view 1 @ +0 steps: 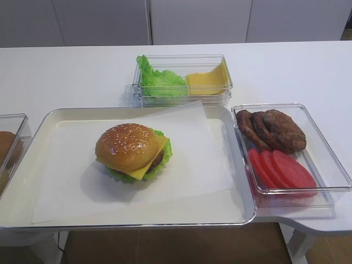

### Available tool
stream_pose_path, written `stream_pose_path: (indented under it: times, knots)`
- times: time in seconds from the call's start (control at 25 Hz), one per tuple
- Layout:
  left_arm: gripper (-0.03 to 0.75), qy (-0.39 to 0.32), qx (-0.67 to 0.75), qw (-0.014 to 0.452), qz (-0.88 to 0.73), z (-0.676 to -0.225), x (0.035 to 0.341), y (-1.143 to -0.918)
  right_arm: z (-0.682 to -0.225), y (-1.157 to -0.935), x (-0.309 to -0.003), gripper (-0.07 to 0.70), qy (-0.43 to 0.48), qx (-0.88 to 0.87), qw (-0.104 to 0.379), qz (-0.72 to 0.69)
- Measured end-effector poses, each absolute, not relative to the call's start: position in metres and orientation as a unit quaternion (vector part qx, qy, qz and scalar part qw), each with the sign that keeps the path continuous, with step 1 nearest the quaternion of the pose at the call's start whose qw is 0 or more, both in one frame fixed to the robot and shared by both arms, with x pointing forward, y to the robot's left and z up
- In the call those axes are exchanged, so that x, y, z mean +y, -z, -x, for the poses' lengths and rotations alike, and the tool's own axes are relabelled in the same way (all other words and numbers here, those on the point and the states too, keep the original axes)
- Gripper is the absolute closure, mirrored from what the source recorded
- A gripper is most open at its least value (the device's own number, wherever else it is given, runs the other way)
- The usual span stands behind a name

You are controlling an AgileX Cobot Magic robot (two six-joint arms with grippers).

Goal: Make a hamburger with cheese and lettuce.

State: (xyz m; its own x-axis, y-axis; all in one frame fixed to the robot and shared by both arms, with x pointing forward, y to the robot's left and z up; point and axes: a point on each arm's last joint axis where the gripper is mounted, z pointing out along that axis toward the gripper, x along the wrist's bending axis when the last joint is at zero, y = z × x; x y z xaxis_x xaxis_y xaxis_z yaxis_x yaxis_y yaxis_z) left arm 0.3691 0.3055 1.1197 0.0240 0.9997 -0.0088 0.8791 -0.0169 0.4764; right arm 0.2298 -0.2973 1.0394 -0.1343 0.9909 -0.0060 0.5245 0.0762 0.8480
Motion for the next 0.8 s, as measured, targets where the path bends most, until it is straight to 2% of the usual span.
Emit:
stream_pose_path:
  times: [0.44, 0.8]
  knots:
    - [0.422, -0.261, 0.668, 0.254, -0.649, -0.305, 0.304, -1.145, -0.230, -1.039, -0.297, 0.624, -0.363, 0.660, 0.321, -0.574]
    - [0.422, -0.313, 0.652, 0.307, -0.618, -0.261, 0.301, -1.152, -0.230, -1.039, -0.297, 0.624, -0.363, 0.660, 0.321, -0.574]
